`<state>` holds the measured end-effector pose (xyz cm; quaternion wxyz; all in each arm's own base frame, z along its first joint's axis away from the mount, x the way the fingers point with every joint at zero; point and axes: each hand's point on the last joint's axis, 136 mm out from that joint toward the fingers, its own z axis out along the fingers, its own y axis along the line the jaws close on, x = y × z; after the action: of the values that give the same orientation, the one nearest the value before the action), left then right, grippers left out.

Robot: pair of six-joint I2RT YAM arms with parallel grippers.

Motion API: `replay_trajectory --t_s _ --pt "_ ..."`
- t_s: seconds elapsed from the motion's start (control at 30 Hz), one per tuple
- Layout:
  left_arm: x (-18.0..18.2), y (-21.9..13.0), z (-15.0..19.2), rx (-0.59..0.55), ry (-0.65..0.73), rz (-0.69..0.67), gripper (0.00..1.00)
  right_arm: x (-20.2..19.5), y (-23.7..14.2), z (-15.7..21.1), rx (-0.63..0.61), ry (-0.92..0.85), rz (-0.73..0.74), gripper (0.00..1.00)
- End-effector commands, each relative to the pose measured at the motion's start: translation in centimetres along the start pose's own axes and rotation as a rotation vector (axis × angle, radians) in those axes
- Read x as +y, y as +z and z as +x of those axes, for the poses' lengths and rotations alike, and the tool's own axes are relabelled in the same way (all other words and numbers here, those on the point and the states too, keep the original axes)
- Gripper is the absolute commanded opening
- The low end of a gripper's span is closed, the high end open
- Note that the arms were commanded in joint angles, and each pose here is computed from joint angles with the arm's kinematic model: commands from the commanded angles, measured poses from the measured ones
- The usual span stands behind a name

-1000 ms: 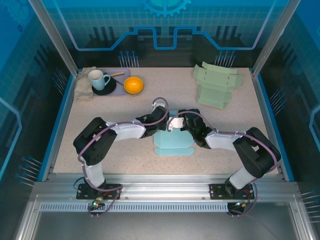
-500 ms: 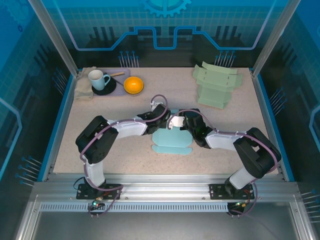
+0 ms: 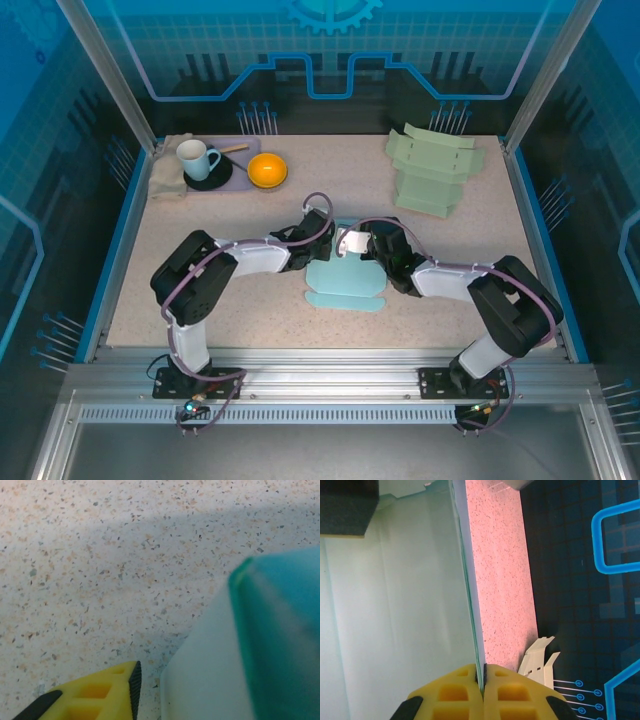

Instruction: Fold the paper box

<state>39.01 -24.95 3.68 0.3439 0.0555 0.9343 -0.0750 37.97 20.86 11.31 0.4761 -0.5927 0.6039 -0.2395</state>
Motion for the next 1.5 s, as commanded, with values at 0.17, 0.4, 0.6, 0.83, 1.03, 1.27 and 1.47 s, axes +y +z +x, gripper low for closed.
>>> replay_trajectory --t_s 0.17,0.4,0.6,0.83,1.03,1.27,1.47 --pt "5.9 1.1 2.1 0.074 0.021 -0.297 0.00 0.2 -0.2 2.4 0.103 0.066 -0.013 0.00" --pt "8.2 0.3 2.9 0.094 0.005 -0.424 0.00 -0.1 -0.1 3.0 0.132 0.093 -0.002 0.00" --pt "6.3 0.5 2.4 0.106 -0.031 -0.320 0.14 0.1 0.0 2.9 0.130 0.113 -0.010 0.00" --pt "2.9 -1.0 1.0 0.063 -0.050 -0.076 0.40 0.5 -0.1 3.1 0.131 0.129 -0.018 0.00" --pt "0.7 -4.5 0.1 -0.006 0.014 0.111 0.52 0.5 -0.1 3.0 0.130 0.127 -0.017 0.00" --pt "0.4 -6.9 1.4 -0.018 0.086 0.201 0.56 0.7 -0.1 2.5 0.112 0.122 -0.026 0.00" --pt "-0.7 -5.6 -0.2 -0.041 0.108 0.208 0.56 1.2 -0.1 1.7 0.090 0.114 -0.046 0.00"
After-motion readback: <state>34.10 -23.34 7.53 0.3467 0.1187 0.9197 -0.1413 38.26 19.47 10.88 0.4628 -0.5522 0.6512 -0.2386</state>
